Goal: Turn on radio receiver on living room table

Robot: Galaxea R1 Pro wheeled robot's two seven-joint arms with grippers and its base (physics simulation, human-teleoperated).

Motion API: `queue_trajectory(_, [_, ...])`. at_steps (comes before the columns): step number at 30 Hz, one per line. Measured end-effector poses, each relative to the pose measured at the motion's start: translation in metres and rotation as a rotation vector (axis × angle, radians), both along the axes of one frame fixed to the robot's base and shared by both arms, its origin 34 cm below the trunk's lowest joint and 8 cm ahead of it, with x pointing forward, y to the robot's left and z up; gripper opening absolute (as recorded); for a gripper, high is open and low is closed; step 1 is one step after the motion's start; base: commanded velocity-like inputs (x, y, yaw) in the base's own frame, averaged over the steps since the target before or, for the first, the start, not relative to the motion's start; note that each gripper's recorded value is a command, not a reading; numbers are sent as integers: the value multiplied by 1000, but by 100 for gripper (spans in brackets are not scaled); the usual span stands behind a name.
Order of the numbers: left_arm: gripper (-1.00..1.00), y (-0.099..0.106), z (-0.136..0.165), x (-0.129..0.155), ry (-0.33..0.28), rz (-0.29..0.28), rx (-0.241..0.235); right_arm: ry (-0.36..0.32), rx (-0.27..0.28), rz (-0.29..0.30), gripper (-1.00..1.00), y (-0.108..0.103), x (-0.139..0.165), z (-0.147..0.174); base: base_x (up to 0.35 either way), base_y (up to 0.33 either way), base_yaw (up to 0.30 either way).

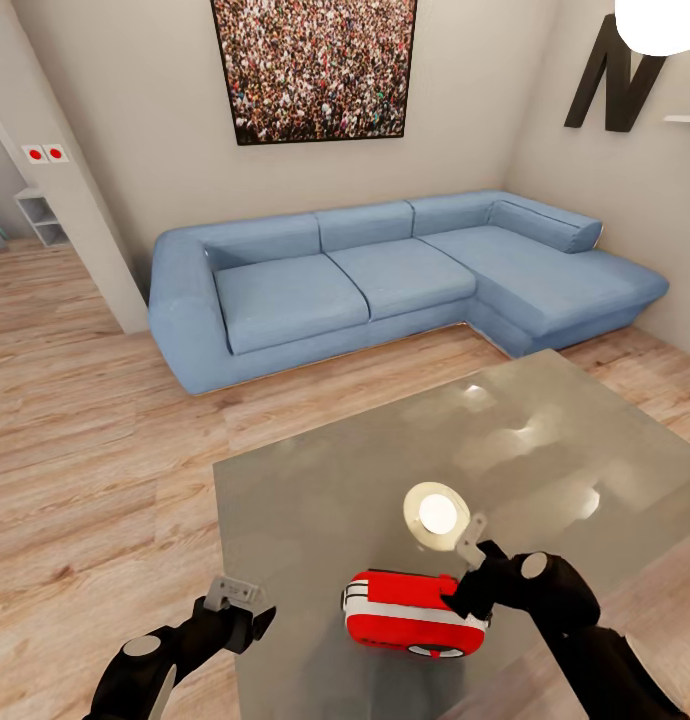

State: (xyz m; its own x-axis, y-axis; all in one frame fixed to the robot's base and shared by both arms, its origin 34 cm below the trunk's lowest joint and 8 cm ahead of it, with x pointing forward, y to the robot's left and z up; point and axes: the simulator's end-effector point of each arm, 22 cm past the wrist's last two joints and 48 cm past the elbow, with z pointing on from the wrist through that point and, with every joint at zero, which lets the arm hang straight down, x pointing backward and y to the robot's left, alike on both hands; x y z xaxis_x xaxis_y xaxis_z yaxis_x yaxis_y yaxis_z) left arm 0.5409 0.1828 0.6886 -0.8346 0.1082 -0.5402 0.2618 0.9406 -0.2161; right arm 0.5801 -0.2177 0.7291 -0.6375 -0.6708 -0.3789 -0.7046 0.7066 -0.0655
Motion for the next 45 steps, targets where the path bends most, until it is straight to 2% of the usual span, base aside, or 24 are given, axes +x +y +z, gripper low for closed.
queue_trajectory(3, [100, 0, 0, 0, 0, 0, 0, -2, -34, 32, 100, -4, -1, -2, 0, 0, 0])
queue_trajectory(8, [100, 0, 0, 0, 0, 0, 1, 31, -31, 122, 100, 16, -16, -7, 0, 0, 0])
queue_trajectory(14, [100, 0, 0, 0, 0, 0, 1, 35, -58, 191, 100, 24, -23, -10, 0, 0, 0])
queue_trajectory(17, [100, 0, -1, -1, 3, 0, 1, 30, -61, 207, 100, 26, -24, -11, 0, 0, 0])
queue_trajectory(23, [100, 0, -3, -2, 8, 0, 1, 24, -63, 218, 100, 27, -22, -10, 0, 0, 0])
queue_trajectory(26, [100, 0, -3, -3, 9, 0, 1, 5, -63, 218, 100, 27, -7, -5, 0, 0, 0])
queue_trajectory(39, [100, 0, -3, -3, 9, 0, 2, 29, -61, 220, 100, 23, 9, -8, 0, 0, 0])
queue_trajectory(45, [100, 0, -3, -3, 9, 0, 2, 42, -49, 215, 100, 28, 12, -12, 0, 0, 0])
